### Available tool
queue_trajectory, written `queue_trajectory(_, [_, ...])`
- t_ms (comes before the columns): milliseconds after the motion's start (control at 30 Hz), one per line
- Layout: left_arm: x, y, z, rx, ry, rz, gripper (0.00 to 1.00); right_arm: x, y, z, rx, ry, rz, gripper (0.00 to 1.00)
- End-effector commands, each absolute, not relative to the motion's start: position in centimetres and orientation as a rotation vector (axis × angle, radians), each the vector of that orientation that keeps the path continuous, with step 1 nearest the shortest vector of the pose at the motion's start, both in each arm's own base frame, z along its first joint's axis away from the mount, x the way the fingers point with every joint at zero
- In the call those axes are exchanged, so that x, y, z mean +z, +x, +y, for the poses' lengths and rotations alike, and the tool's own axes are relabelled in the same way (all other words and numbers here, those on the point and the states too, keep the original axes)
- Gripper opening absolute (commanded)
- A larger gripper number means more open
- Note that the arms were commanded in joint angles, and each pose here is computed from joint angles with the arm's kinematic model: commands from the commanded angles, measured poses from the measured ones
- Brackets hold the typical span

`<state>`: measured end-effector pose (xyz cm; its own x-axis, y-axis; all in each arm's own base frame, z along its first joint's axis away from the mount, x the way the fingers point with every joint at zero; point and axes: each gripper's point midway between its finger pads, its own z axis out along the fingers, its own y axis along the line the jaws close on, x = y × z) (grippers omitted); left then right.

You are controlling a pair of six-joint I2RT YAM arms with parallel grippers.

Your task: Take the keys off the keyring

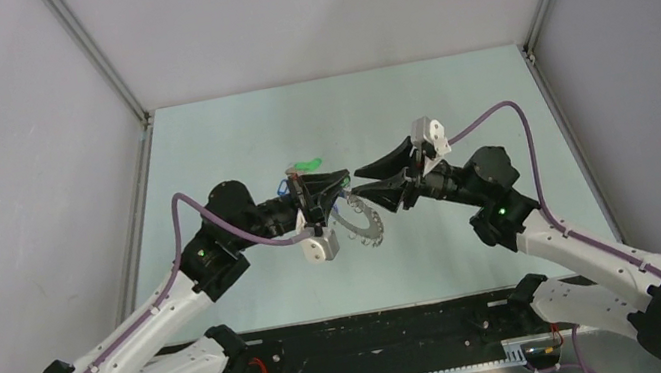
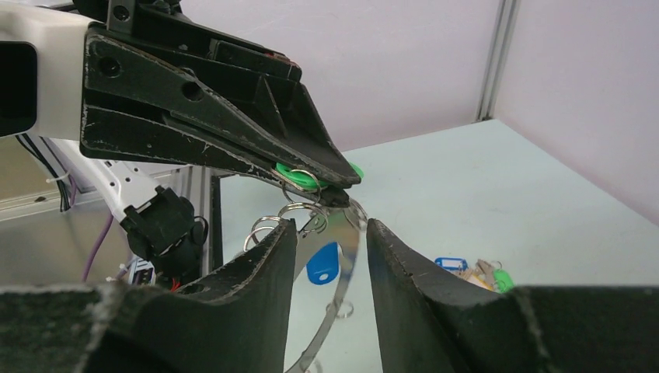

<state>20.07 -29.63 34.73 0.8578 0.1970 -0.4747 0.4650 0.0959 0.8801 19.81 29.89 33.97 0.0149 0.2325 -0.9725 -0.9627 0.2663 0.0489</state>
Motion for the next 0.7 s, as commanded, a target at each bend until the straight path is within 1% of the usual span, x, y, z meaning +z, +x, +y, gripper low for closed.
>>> queue_trajectory(0, [37.3,18.9,-29.5,-0.215,1.434,0.466,0.00,36.5,19.4,30.1,1.105,-0.845,1.054,0.43])
queue_trajectory(133, [37.4,18.7,-29.6,-0.225,1.434,0.459,0.00,36.7,19.5,30.2,1.104,-0.844,1.047,0.40])
queue_trajectory(367, [37.5,18.6,-29.6,-0.232,1.435,0.455,0.00,36.3,19.3,31.1,1.128,-0.864,1.046,0.32])
queue_trajectory(667, [37.4,18.7,-29.6,-0.227,1.435,0.461,0.00,36.7,18.4,31.7,1.172,-0.877,1.014,0.31])
